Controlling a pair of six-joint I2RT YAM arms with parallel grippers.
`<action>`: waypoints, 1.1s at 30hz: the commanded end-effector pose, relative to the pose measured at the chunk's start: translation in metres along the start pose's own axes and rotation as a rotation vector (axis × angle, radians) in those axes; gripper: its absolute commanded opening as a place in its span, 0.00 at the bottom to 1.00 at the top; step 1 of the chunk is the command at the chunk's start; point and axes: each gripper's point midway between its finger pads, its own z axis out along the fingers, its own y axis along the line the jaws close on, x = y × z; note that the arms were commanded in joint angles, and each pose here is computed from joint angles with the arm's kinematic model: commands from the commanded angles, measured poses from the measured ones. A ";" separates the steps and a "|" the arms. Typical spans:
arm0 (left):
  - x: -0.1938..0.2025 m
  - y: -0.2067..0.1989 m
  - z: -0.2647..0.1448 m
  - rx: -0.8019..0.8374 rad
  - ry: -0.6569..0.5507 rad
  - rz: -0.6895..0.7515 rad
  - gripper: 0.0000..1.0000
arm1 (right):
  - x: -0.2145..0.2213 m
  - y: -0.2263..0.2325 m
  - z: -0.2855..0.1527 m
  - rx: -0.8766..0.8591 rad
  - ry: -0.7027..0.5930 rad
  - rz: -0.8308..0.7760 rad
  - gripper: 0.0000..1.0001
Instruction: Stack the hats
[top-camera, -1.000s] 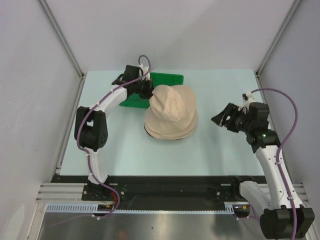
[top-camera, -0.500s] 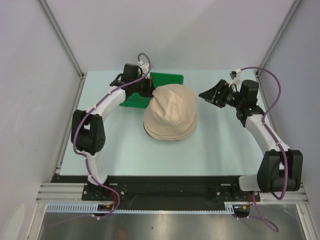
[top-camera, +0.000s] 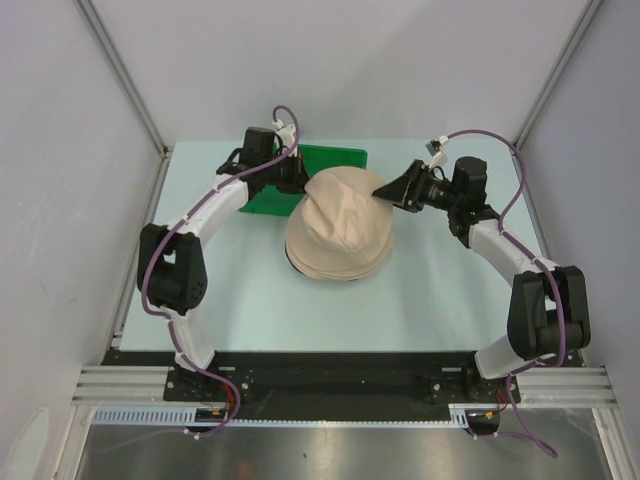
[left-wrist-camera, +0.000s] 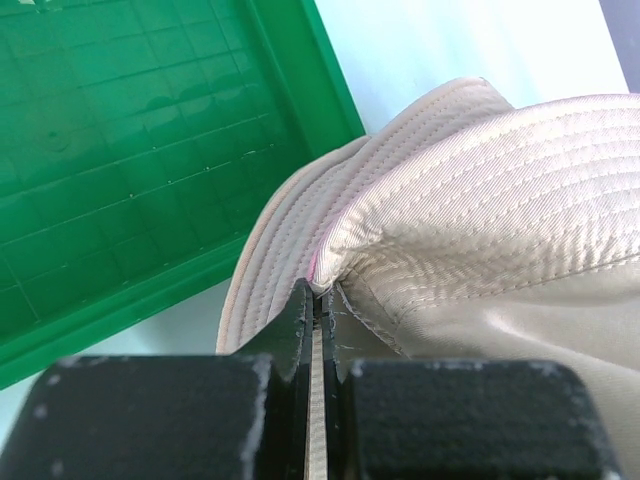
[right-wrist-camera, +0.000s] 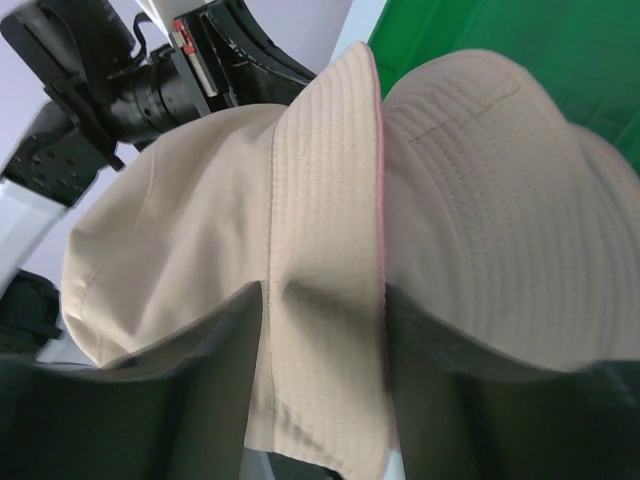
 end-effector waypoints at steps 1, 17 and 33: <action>-0.026 -0.017 -0.019 0.004 -0.089 0.049 0.01 | -0.010 0.021 -0.002 -0.057 -0.017 -0.067 0.35; -0.015 0.030 -0.110 -0.253 -0.214 -0.263 0.86 | 0.027 -0.039 -0.015 0.179 -0.044 0.037 0.00; 0.051 -0.026 -0.101 0.143 -0.201 -0.436 0.52 | 0.042 -0.047 -0.005 0.229 -0.025 0.050 0.00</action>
